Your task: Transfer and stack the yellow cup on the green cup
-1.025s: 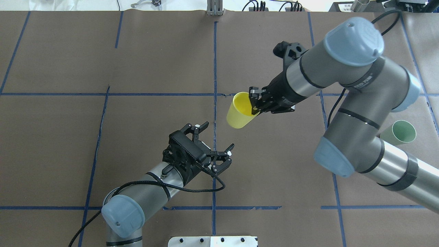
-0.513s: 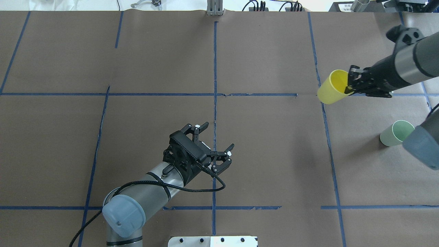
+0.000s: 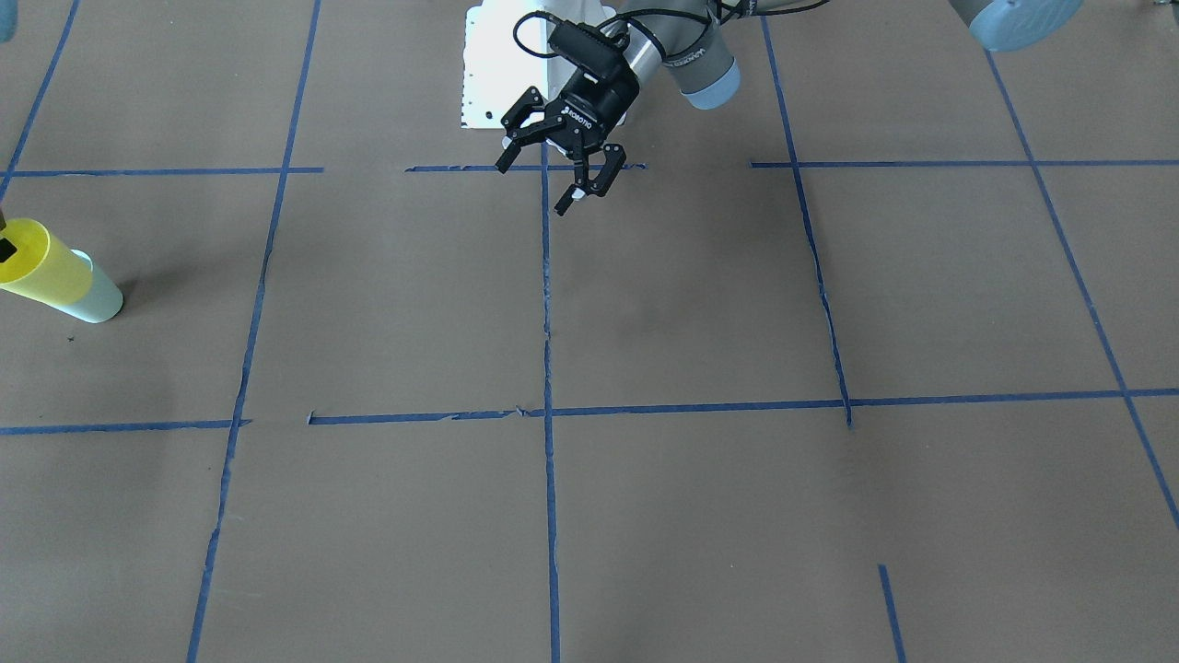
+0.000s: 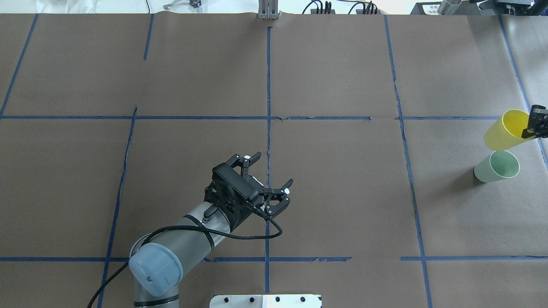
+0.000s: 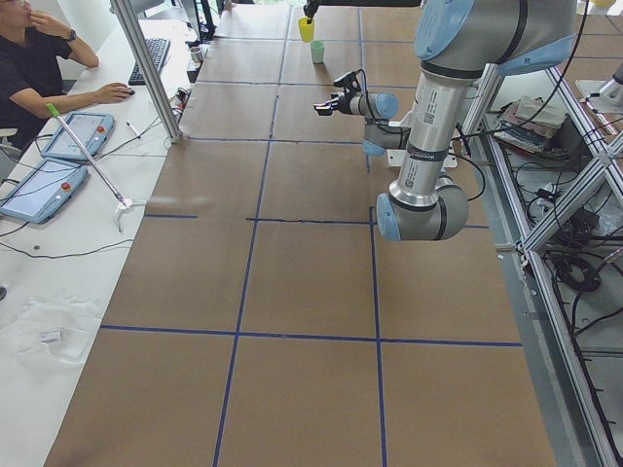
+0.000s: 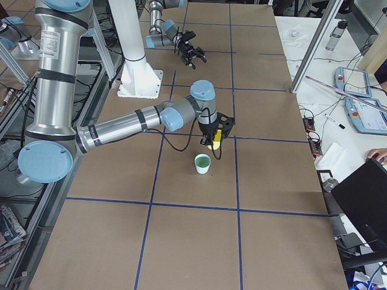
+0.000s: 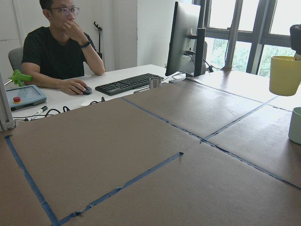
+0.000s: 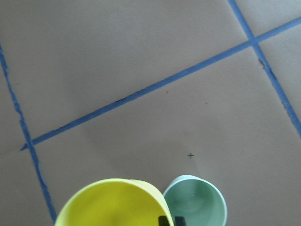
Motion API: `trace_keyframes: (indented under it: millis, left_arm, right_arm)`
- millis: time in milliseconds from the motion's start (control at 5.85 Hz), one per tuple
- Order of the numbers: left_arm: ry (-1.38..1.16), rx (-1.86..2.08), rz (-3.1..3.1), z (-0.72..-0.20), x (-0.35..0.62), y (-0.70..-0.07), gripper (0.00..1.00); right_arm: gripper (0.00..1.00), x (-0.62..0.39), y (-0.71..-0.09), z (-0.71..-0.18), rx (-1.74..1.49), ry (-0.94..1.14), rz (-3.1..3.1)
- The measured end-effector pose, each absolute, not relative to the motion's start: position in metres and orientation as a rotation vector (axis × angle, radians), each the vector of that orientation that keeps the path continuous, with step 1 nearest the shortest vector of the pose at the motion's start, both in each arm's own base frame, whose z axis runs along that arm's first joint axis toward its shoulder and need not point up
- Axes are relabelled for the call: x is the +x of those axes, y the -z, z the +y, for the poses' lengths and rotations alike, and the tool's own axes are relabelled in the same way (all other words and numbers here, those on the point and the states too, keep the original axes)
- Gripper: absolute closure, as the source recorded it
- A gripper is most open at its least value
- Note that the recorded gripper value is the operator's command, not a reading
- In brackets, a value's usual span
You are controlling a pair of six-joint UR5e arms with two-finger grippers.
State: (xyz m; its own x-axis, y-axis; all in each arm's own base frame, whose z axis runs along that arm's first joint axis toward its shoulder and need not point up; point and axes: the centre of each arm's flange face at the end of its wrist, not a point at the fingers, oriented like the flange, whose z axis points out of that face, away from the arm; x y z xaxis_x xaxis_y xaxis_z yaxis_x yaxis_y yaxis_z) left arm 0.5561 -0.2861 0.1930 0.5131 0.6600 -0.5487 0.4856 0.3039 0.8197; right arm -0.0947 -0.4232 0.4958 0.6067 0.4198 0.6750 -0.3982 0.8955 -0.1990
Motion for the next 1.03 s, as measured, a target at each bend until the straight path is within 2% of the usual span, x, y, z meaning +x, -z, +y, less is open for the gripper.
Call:
trace_keyframes:
  millis: [513, 1025]
  left_arm:
    - [-0.144, 1.339, 1.108, -0.285, 0.557, -0.191, 0.01]
    - [-0.143, 1.339, 1.108, -0.285, 0.558, -0.191, 0.01]
  right_arm:
    - [0.98, -0.087, -0.528, -0.414, -0.075, -0.476, -0.756]
    - [0.97, -0.099, -0.533, -0.412, -0.094, -0.455, -0.748]
